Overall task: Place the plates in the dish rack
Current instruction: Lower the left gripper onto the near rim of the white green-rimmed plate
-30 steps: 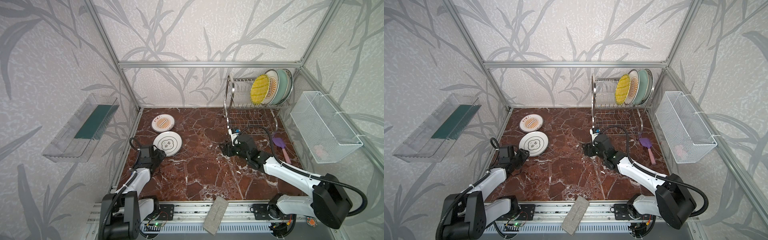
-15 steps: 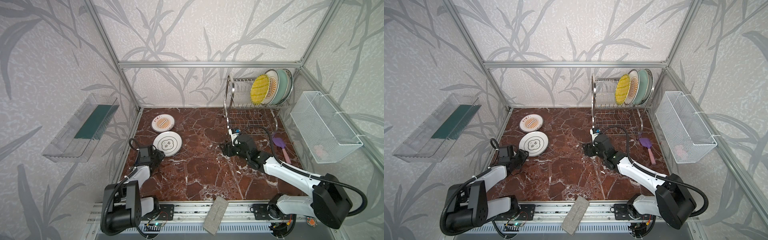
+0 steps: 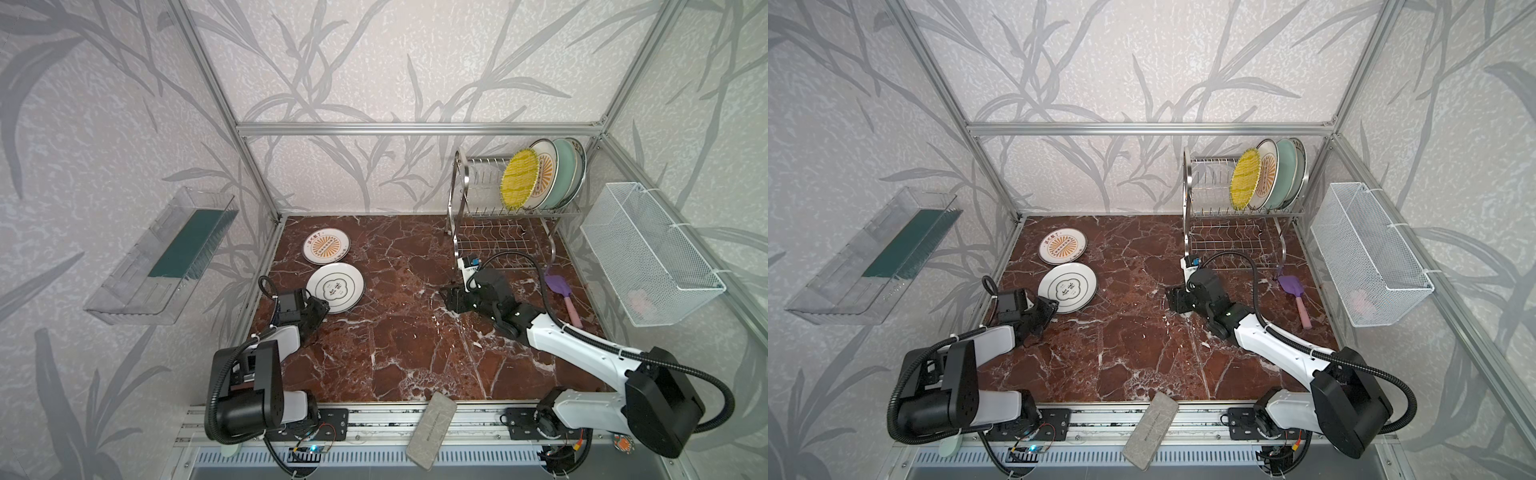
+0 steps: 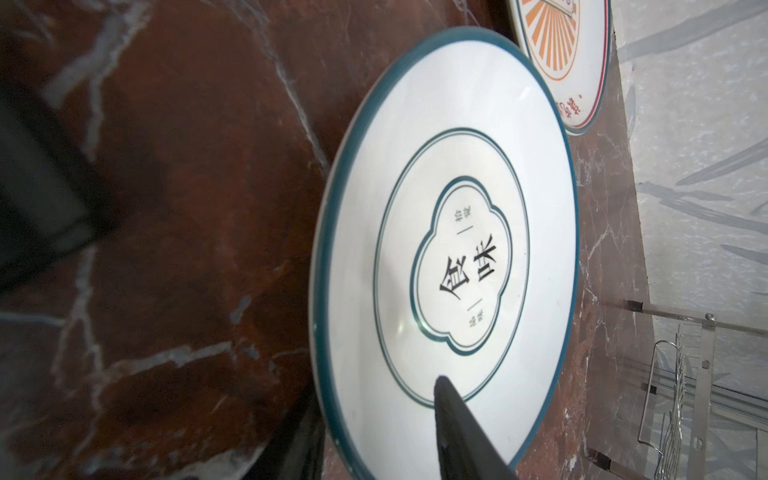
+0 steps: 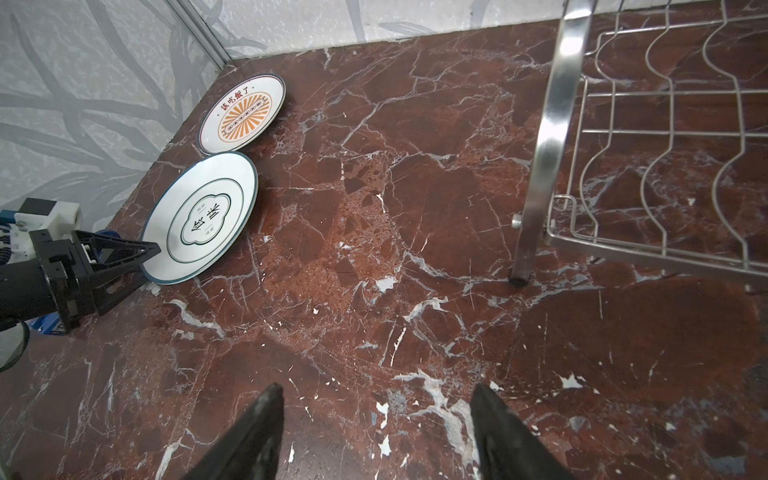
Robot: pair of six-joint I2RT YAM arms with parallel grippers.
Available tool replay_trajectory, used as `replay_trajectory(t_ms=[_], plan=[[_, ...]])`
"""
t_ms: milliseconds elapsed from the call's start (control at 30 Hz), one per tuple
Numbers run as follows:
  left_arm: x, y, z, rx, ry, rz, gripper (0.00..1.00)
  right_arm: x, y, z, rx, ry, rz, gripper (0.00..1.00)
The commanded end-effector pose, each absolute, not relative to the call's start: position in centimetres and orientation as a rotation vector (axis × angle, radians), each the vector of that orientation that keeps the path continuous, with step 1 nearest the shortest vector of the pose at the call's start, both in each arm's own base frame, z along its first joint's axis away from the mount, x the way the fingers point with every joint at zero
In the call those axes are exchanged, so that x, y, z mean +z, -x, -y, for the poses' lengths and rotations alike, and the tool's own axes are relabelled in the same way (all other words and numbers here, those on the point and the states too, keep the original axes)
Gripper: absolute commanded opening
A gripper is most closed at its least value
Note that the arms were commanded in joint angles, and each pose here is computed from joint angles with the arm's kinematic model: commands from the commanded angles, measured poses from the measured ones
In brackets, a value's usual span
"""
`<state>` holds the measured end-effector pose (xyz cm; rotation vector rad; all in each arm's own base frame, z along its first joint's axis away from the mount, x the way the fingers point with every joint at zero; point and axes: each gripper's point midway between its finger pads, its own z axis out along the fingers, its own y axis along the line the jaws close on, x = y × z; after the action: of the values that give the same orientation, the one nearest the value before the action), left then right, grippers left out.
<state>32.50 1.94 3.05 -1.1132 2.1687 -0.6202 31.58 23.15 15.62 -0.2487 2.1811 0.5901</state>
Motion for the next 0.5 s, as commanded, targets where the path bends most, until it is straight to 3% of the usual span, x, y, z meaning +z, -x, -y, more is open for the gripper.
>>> replay_trajectory(t_ms=[0, 467], plan=[[1.62, -31.90, -1.62, -0.630, 1.143, -2.224, 0.42, 15.39, -31.69, -22.94, 0.570, 0.237, -2.192, 0.70], [1.33, -32.02, -1.69, -0.632, 1.149, -2.224, 0.35, 15.51, -31.94, -22.98, 0.561, 0.242, -2.192, 0.70]])
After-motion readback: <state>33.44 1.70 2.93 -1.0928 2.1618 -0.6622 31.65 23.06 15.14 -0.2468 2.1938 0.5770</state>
